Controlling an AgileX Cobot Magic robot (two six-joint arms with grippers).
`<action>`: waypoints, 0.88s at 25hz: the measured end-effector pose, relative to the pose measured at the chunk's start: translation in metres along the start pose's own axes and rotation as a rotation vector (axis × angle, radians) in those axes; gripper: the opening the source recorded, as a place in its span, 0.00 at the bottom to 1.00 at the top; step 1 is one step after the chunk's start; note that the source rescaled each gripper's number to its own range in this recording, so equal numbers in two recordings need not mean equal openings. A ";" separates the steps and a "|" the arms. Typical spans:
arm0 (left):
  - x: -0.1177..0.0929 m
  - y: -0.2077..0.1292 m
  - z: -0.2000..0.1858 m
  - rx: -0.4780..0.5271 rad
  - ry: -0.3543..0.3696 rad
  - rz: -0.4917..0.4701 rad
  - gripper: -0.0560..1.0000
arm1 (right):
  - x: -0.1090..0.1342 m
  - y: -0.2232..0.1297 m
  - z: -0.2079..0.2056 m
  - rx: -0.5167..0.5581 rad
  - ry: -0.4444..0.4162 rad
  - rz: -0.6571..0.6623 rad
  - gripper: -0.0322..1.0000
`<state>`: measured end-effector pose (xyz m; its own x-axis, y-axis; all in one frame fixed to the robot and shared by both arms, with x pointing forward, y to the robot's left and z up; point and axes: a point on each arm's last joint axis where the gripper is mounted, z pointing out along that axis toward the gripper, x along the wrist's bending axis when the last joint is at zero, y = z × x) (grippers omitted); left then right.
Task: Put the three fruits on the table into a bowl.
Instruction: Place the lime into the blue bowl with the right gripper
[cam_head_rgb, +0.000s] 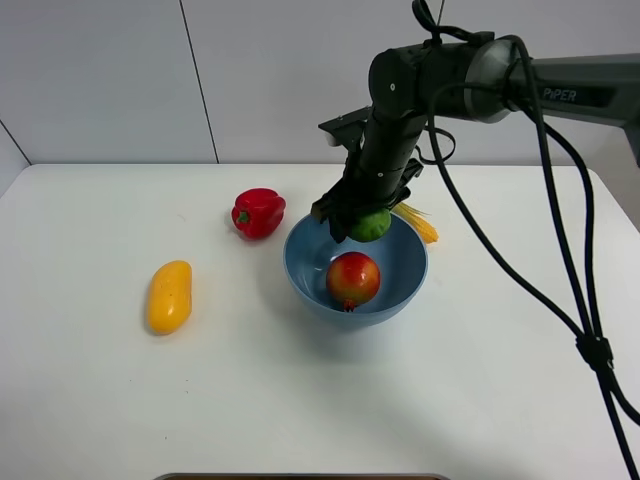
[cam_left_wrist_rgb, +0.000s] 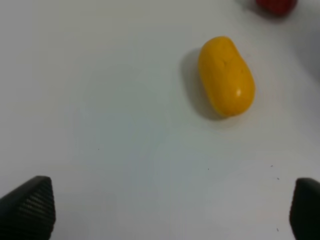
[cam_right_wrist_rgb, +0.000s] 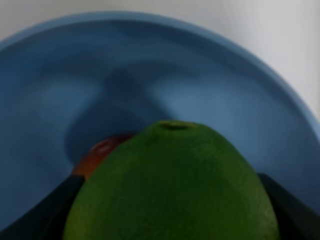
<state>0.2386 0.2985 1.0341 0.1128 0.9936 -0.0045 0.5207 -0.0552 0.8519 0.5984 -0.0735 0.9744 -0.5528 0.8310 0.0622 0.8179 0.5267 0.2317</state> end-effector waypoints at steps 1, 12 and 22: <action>0.000 0.000 0.000 0.000 0.000 0.000 0.88 | 0.000 0.000 0.001 0.000 0.001 0.001 0.03; 0.000 0.000 0.000 0.000 0.000 0.000 0.88 | 0.001 -0.001 0.001 0.011 0.016 0.011 0.39; 0.000 0.000 0.000 0.000 0.000 0.000 0.88 | 0.005 -0.005 -0.010 0.037 0.049 0.026 0.48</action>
<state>0.2386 0.2985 1.0341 0.1128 0.9936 -0.0045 0.5207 -0.0552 0.8519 0.5900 -0.0734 0.9830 -0.5374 0.8354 0.1153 0.8371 0.5119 0.1930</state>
